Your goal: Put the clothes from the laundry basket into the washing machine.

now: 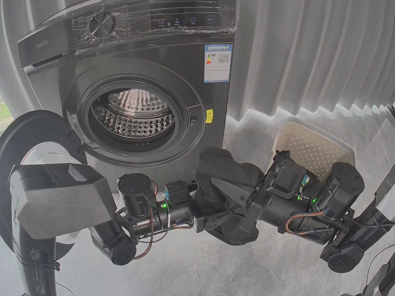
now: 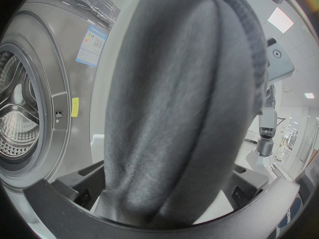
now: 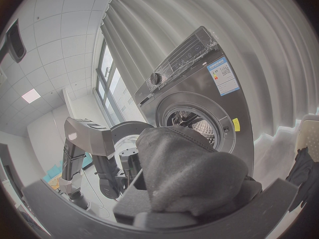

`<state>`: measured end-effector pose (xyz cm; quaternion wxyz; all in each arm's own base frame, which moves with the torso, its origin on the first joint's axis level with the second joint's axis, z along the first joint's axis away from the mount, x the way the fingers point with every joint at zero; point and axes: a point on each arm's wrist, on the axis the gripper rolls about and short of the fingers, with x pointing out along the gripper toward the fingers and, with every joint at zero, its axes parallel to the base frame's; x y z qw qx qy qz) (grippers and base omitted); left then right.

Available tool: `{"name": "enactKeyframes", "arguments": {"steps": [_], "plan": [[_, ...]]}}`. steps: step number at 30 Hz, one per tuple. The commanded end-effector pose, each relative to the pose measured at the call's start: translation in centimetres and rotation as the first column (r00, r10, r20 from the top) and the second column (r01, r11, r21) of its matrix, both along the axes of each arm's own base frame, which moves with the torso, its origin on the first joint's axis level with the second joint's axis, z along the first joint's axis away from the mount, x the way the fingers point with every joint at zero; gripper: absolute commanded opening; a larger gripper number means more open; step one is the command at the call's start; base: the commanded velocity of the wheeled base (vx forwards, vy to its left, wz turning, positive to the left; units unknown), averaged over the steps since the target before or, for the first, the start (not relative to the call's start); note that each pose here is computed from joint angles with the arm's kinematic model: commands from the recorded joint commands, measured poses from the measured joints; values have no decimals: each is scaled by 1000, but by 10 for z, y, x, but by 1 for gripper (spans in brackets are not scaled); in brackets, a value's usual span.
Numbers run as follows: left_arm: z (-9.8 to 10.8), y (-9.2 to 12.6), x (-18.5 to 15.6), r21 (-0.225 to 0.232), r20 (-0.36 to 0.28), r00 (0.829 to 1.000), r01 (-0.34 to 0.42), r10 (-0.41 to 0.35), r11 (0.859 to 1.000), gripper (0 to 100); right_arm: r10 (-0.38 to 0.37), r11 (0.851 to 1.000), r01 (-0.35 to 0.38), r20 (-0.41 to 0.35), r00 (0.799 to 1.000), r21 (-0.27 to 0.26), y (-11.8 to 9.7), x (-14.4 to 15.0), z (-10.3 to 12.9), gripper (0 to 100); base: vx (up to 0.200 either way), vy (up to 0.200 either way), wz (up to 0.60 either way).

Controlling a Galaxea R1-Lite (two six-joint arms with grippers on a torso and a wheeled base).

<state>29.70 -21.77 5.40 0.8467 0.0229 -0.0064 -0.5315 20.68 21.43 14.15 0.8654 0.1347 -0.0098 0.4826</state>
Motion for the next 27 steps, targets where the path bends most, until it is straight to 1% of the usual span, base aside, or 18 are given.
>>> {"name": "enactKeyframes", "arguments": {"steps": [1, 8, 9, 15, 20, 21, 22, 24, 27], "plan": [[-8, -2, 3, 8, -14, 1000, 1, 0, 1000, 100, 2, 1000, -2, 10, 1000, 11, 1, 0, 3, 0, 0, 0, 0], [-6, -3, 3, 3, -3, 1000, 0, 0, 1000, 100, -2, 1000, 2, 14, 1000, 18, 1, 1, 5, 0, 0, 0, 0], [-6, -3, 3, 3, -3, 1000, 0, 0, 1000, 0, -4, 1000, 4, 15, 1000, 17, 1, 2, 5, 0, 0, 0, 0], [-4, -1, 0, 5, -9, 1000, 4, -4, 1000, 0, -20, 999, 19, 28, 999, 30, -1, 6, 9, 0, 0, 0, 0], [4, 3, -15, 11, -17, 1000, 16, -16, 1000, 0, -55, 998, 54, 38, 998, 40, -5, 16, 11, 0, 0, 0, 0], [10, 7, -26, 16, -25, 999, 27, -26, 1000, 0, -77, 996, 75, 46, 996, 49, -8, 22, 14, 0, 0, 0, 0], [11, 7, -28, 15, -24, 999, 30, -29, 999, 0, -79, 996, 76, 45, 996, 48, -8, 22, 13, 0, 0, 0, 0], [21, 11, -42, 14, -22, 999, 45, -45, 999, 0, -117, 992, 114, 44, 992, 50, -12, 30, 13, 0, 0, 0, 0], [28, 14, -52, 12, -19, 998, 56, -56, 998, 0, -136, 990, 134, 42, 990, 52, -12, 33, 12, 0, 0, 0, 0]]}}
